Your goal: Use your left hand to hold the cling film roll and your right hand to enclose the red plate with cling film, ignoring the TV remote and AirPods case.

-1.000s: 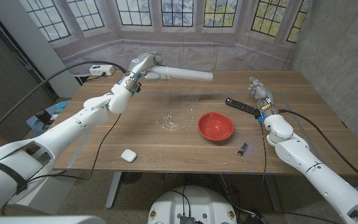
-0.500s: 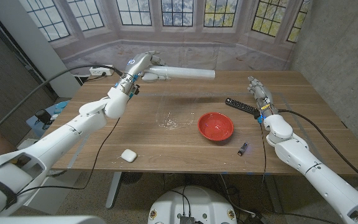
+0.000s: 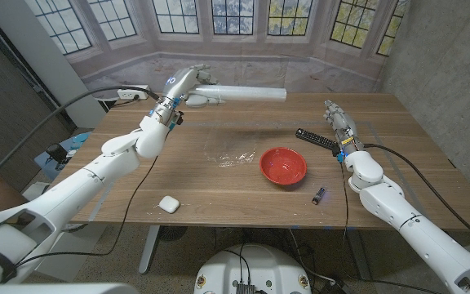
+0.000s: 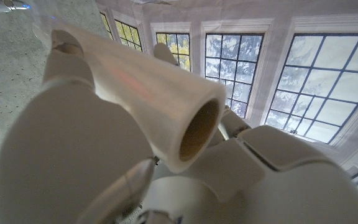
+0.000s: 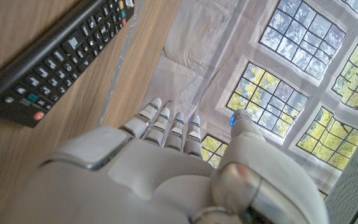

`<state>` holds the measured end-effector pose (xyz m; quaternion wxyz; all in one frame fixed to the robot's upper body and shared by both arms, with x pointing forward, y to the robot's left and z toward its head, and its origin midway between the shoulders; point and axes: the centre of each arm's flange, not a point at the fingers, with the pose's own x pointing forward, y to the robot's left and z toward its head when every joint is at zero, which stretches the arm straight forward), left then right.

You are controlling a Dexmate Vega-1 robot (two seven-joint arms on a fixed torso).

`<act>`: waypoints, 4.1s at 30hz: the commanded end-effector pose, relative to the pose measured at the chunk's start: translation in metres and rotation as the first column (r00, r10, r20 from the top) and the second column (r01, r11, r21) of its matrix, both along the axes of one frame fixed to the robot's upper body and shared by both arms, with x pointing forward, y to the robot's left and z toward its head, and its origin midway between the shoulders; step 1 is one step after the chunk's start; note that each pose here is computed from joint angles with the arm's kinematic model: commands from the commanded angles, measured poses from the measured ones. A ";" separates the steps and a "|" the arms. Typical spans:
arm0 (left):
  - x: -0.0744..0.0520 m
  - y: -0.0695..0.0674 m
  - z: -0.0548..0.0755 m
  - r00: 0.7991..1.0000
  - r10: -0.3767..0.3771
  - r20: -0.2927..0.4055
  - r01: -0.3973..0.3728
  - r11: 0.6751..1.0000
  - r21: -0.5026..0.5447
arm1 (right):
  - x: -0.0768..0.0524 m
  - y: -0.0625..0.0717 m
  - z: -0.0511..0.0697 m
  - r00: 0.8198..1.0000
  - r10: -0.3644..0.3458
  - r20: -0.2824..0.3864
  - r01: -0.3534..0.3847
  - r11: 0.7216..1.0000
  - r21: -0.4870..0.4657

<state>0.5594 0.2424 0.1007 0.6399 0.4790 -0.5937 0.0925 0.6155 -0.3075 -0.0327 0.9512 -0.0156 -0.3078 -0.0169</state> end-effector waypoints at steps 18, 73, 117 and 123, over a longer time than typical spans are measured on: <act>-0.017 -0.033 -0.008 0.991 -0.133 0.004 0.133 0.991 -0.023 | -0.023 0.007 -0.013 1.000 0.001 0.014 -0.001 1.000 -0.007; -0.056 -0.075 -0.029 0.933 -0.350 -0.078 0.345 0.936 -0.076 | -0.050 0.011 -0.022 0.997 -0.081 0.013 0.082 0.993 -0.088; -0.055 -0.147 -0.067 0.724 -0.592 -0.354 0.590 0.797 -0.126 | -0.073 0.005 -0.045 0.991 -0.135 0.020 0.135 0.991 -0.021; -0.062 -0.147 -0.071 0.688 -0.599 -0.409 0.591 0.790 -0.162 | -0.074 0.004 -0.046 0.990 -0.139 0.017 0.139 0.990 -0.021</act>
